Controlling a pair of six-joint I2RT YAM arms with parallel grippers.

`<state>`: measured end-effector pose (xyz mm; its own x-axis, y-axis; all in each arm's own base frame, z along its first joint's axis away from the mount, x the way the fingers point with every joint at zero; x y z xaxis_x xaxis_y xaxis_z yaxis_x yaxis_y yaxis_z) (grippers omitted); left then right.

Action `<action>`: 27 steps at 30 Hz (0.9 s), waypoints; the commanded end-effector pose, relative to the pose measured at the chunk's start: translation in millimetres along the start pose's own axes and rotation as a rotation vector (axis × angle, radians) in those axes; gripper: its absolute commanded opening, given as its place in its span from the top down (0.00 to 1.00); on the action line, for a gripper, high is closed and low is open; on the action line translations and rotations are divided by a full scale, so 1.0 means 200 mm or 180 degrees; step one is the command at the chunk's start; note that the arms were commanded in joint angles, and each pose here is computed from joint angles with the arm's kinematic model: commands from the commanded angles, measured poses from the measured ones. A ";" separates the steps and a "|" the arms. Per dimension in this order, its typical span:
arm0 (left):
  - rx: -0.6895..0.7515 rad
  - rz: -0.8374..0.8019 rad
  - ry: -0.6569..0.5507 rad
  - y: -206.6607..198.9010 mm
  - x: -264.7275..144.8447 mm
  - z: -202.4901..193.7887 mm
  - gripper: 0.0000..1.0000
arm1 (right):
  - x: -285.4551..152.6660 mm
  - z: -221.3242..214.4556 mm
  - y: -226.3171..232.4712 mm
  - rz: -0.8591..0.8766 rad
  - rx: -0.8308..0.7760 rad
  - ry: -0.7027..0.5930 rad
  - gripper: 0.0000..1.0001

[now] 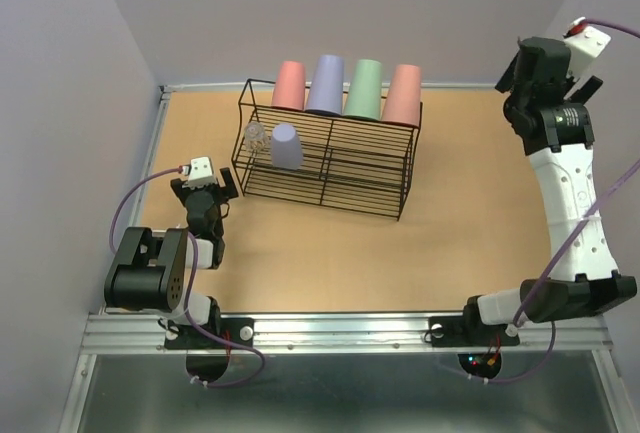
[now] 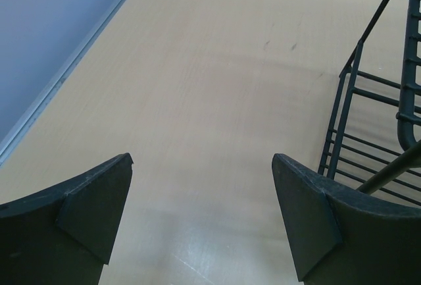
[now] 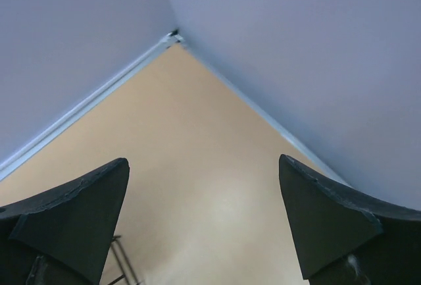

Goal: Load the cups into the dish rack

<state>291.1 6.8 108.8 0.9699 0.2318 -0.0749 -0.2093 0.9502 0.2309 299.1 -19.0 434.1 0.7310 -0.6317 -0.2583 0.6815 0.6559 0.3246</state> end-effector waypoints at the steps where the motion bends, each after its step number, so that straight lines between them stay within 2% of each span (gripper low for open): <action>1: -0.0202 0.0194 -0.0846 0.05 0.03 0.25 0.01 | 0.03 0.10 -0.04 0.0321 0.0471 0.0109 0.00; 3: -0.0203 0.0195 -0.0851 0.05 0.03 0.26 0.01 | 0.15 0.01 -0.15 0.0045 0.0639 0.0251 0.00; 4: -0.0197 0.0199 -0.0845 0.05 0.03 0.25 0.01 | 0.24 -0.10 -0.22 -0.0142 0.0667 0.0318 0.00; 7: -0.0198 0.0196 -0.0851 0.05 0.03 0.26 0.01 | 0.31 -0.32 -0.34 -0.0282 0.0680 0.0181 0.00; 10: -0.0201 0.0189 -0.0848 0.05 0.03 0.25 0.01 | 0.35 -0.44 -0.42 -0.0230 0.0775 0.0012 0.00; 11: -0.0200 0.0193 -0.0842 0.05 0.03 0.25 0.01 | 0.38 -0.58 -0.48 -0.0334 0.0670 0.0161 0.00; 15: -0.0200 0.0198 -0.0841 0.05 0.04 0.25 0.01 | 0.47 -0.86 -0.54 -0.0391 0.0515 0.0506 0.00; 16: -0.0203 0.0195 -0.0851 0.05 0.03 0.26 0.01 | 0.49 -0.88 -0.54 -0.0272 0.0604 0.0374 0.00; 17: -0.0202 0.0194 -0.0847 0.05 0.04 0.26 0.01 | 0.47 -1.00 -0.61 -0.0276 0.0542 0.0448 0.00; 19: -0.0200 0.0198 -0.0841 0.05 0.03 0.25 0.01 | 0.48 -1.09 -0.65 -0.0068 0.0533 0.0341 0.00; 20: -0.0206 0.0189 -0.0848 0.05 0.03 0.25 0.01 | 0.49 -1.08 -0.61 0.0210 0.0663 0.0167 0.00; 21: -0.0200 0.0193 -0.0842 0.05 0.03 0.25 0.01 | 0.49 -1.20 -0.67 0.0179 0.0586 0.0266 0.00; 27: -0.0203 0.0195 -0.0851 0.05 0.03 0.26 0.01 | 0.47 -1.30 -0.70 0.0619 0.0857 -0.0044 0.00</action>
<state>291.1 6.9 108.9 0.9699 0.2318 -0.0745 -0.2089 0.9494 0.2345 261.4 -62.0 94.8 0.7236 -0.5288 -0.4435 0.6896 0.5802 0.4333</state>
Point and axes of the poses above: each gripper's point midway between its finger pads, its own x axis out along the fingers, its own y axis along the line the jaws close on, z = x × y, the point moved 8 cm from there along -x, back along the fingers, and after that the axes turned 14 degrees about x, right-handed, at the moved point
